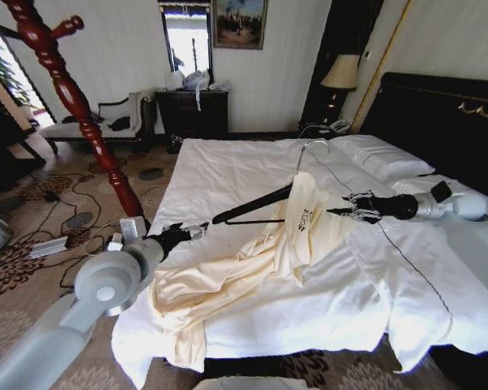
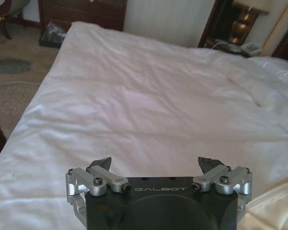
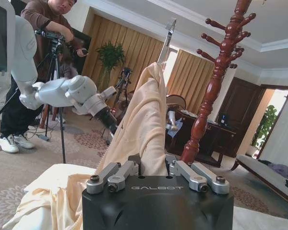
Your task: Pick up the clothes from the bed and hang them on the clothes hanger.
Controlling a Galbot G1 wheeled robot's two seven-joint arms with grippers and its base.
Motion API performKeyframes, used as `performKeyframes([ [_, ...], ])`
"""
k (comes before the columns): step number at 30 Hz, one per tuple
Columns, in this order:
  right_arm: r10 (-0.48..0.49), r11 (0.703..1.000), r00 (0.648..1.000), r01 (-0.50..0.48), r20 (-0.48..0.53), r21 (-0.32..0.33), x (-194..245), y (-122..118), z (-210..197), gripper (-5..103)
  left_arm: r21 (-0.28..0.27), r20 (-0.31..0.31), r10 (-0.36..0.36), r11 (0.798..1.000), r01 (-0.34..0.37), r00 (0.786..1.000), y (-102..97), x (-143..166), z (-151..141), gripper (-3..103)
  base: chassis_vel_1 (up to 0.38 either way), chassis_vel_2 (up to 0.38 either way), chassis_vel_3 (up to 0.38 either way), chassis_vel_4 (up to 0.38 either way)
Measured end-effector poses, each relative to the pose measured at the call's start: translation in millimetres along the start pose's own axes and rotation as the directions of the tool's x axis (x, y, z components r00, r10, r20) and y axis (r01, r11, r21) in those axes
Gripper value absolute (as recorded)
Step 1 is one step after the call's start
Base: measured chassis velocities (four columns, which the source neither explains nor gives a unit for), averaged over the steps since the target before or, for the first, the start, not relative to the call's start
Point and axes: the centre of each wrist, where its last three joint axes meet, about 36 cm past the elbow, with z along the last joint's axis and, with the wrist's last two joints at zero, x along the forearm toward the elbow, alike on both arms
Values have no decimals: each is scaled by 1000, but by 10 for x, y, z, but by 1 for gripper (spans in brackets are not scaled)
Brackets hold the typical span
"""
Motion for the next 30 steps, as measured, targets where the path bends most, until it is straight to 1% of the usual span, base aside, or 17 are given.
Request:
performKeyframes([
  [2,-3,1000,1000,3,-3,-1,-1,1,2,22,0,-13,-11,1000,11,1000,1,-30,34,100,0,0,0,0],
  [4,-12,1000,1000,12,-13,-4,-14,1,14,22,7,-68,-2,1000,2,998,-39,-122,163,100,0,0,0,0],
  [5,-12,1000,1000,12,-13,-4,-14,1,14,22,7,-68,-2,1000,2,998,-39,-122,163,100,0,0,0,0],
  [9,-20,1000,1000,20,-15,2,-51,-11,-16,22,38,-120,111,994,-107,987,-250,-248,299,100,0,0,0,0],
  [10,-20,1000,1000,20,-15,2,-51,-11,-16,22,38,-120,111,994,-107,987,-250,-248,299,100,0,0,0,0],
  [11,-22,1000,1000,22,-15,3,-63,-12,-22,22,37,-136,146,989,-142,980,-329,-314,346,100,0,0,0,0],
  [13,-23,1000,1000,23,-13,6,-93,-12,-33,22,-1,-147,176,984,-179,973,-460,-481,429,100,0,0,0,0],
  [15,-22,1000,1000,22,-12,7,-102,-12,-39,22,-20,-145,176,983,-180,974,-486,-538,439,100,0,0,0,0],
  [17,-21,1000,1000,21,-10,10,-123,-12,-53,22,-89,-131,187,976,-199,974,-559,-710,425,102,0,0,0,0],
  [18,-21,1000,1000,21,-10,10,-123,-12,-53,22,-89,-131,187,976,-199,974,-559,-710,425,102,0,0,0,0],
  [20,-17,1000,1000,17,-7,12,-135,-12,-57,22,-133,-121,235,959,-250,965,-581,-813,386,100,0,0,0,0],
  [23,-13,1000,1000,13,4,14,-177,-31,-39,22,-192,-138,321,919,-343,937,-505,-957,312,98,0,0,0,0],
  [24,-13,1000,1000,13,4,14,-177,-31,-39,22,-192,-138,321,919,-343,937,-505,-957,312,98,0,0,0,0],
  [27,-12,1000,1000,11,14,21,-201,-54,-43,22,-208,-174,392,882,-422,904,-430,-1110,293,97,0,0,0,0],
  [28,-11,1000,1000,11,16,23,-202,-56,-46,22,-206,-180,411,872,-443,894,-428,-1140,285,97,0,0,0,0],
  [29,-11,1000,1000,11,16,23,-202,-56,-46,22,-206,-180,411,872,-443,894,-428,-1140,285,97,0,0,0,0],
  [30,-10,1000,1000,10,20,26,-202,-60,-51,22,-202,-185,440,858,-472,879,-432,-1183,274,97,0,0,0,0],
])
